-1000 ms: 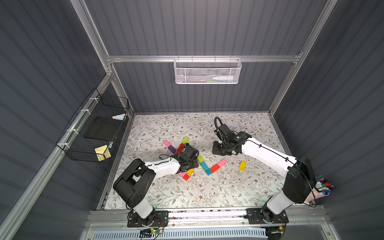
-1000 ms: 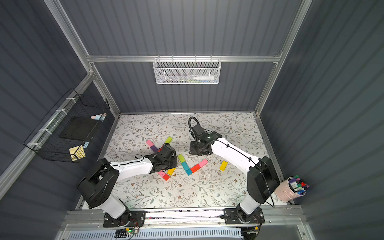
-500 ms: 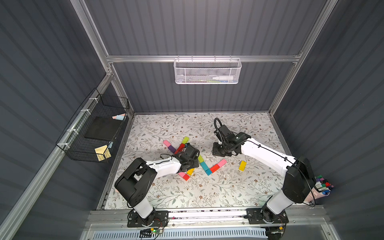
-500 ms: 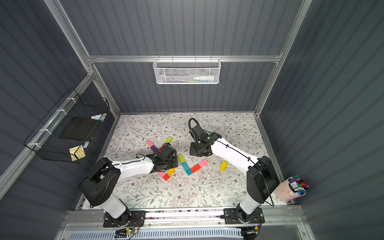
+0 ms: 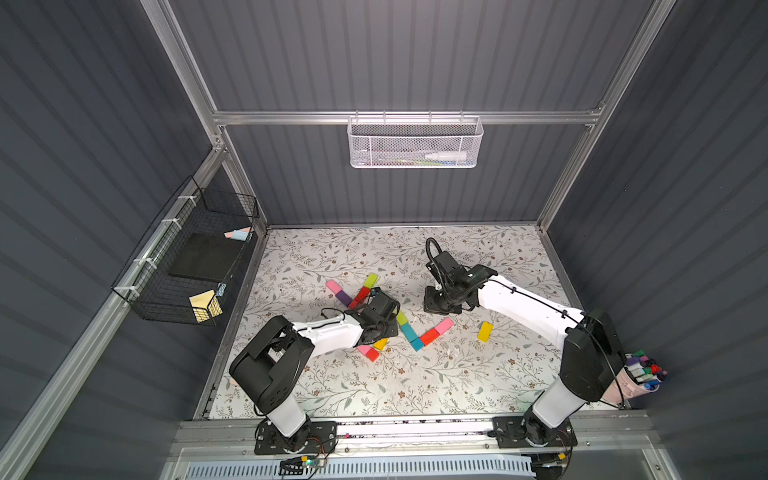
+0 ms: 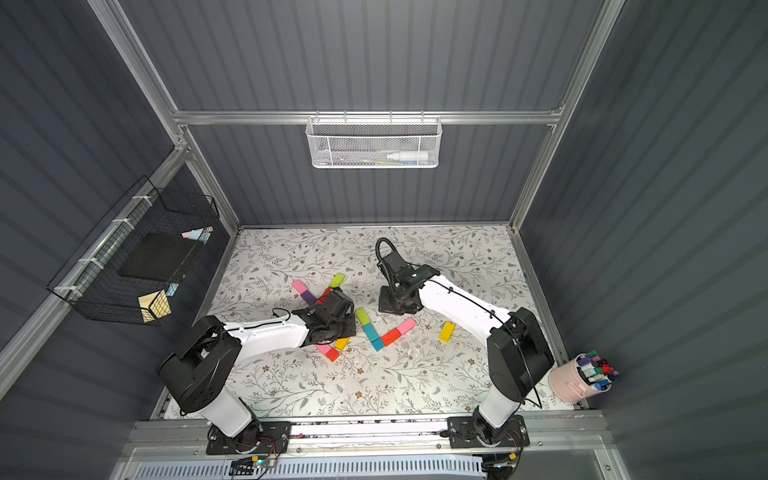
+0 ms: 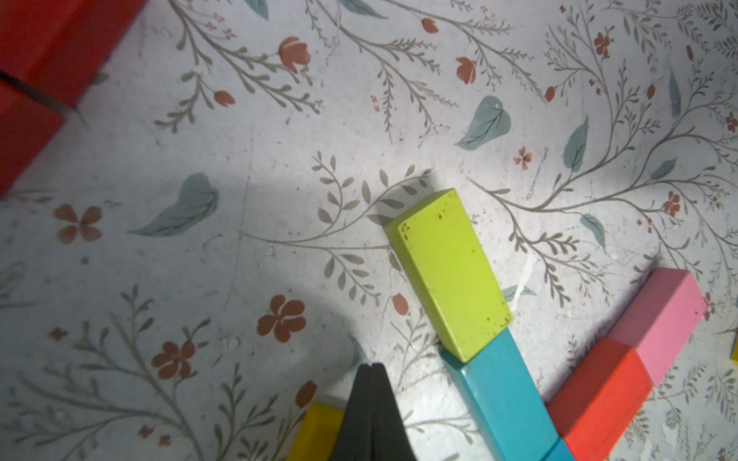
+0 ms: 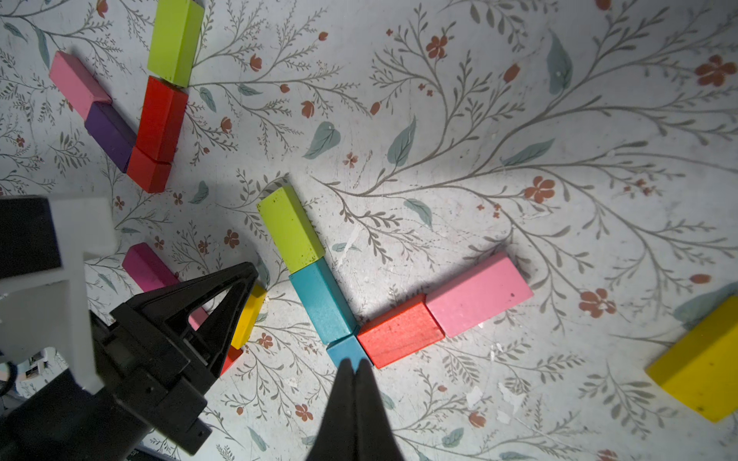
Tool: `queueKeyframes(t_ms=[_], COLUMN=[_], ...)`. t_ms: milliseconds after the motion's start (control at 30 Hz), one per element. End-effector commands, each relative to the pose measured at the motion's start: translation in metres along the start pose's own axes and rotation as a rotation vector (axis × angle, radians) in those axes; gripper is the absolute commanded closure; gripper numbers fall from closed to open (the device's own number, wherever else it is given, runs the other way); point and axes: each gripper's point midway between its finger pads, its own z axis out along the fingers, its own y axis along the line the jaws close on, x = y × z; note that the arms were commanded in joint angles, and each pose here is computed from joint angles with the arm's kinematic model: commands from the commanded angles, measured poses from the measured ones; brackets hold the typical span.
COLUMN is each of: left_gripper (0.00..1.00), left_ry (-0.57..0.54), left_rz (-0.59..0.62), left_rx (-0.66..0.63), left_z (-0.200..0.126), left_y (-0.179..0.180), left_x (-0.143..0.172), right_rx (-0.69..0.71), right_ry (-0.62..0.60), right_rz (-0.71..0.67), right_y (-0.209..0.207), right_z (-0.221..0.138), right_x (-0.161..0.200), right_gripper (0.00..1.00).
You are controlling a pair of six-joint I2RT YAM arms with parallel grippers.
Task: Assemble the letter v with building blocks
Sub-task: Assemble the building block at the center of the board.
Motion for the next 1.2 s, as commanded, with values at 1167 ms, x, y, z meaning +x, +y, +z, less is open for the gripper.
queueKeyframes(t_ms=[1167], left_gripper=[1.0], left_ry=[0.022], left_rz=[0.064], left_rx=[0.016], left_z=[-0.001], left_y=[-0.011], left_x=[0.013], right_rx=[0.017], right_ry=[0.034], right_rz=[0.007], right_y=[-0.004], right_z=[0.009], right_x=[0.005], right_gripper=[1.0])
